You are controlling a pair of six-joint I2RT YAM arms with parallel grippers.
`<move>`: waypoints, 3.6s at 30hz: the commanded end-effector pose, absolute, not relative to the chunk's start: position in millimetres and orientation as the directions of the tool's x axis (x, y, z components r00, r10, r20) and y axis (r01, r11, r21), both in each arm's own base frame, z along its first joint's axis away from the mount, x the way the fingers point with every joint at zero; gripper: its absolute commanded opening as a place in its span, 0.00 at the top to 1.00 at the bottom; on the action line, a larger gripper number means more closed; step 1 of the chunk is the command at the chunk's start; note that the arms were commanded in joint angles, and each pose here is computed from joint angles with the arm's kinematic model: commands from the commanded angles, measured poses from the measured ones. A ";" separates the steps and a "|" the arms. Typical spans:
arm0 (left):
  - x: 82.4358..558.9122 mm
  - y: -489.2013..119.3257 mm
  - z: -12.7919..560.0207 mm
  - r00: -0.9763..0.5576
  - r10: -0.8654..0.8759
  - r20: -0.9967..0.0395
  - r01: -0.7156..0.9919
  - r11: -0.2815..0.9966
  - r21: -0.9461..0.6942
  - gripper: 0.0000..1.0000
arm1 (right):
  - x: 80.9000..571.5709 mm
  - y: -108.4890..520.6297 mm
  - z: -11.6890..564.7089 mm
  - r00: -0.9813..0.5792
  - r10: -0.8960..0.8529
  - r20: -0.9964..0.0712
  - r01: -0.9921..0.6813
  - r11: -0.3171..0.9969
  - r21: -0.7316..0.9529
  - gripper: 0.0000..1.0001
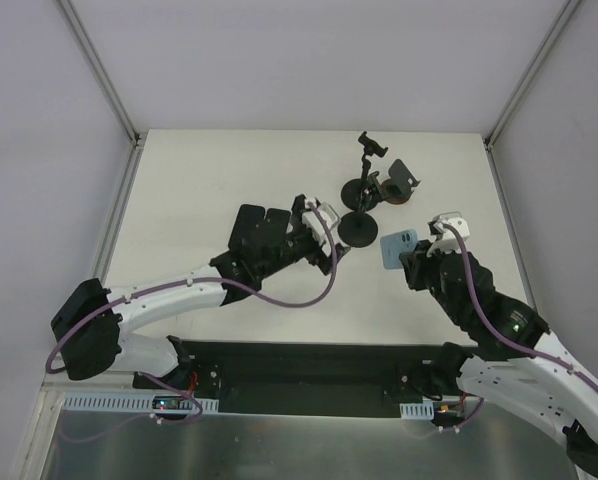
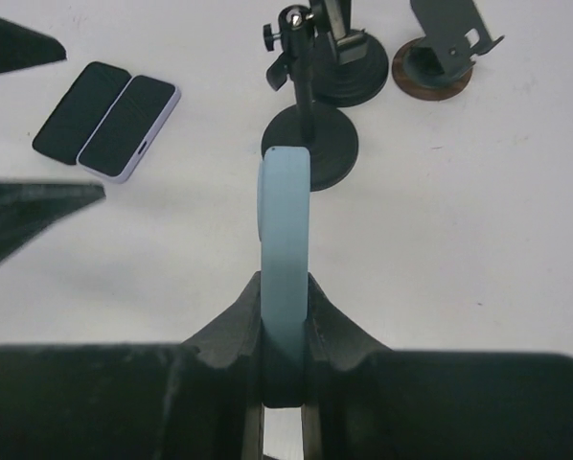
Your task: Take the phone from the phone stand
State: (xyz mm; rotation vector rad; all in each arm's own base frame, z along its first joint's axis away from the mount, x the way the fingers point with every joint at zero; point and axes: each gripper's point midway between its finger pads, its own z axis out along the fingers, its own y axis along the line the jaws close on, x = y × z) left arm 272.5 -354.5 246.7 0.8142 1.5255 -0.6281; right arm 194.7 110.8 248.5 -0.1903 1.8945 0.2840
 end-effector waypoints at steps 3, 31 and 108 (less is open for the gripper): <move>229.1 -356.7 250.4 0.241 0.202 -0.949 0.787 0.532 0.313 0.01 | 197.3 146.6 272.9 -0.397 0.183 -0.899 -0.284 0.907 0.310 0.99; 221.7 -398.9 220.6 0.357 0.380 -0.853 0.469 0.717 0.516 0.18 | 194.5 200.6 259.5 -0.541 0.399 -0.741 -0.287 0.740 0.608 0.99; 389.2 -60.8 51.8 -0.944 -0.003 -0.330 0.162 0.867 -0.471 0.78 | 198.7 90.0 223.4 -0.262 0.195 -0.945 -0.151 0.959 0.240 0.04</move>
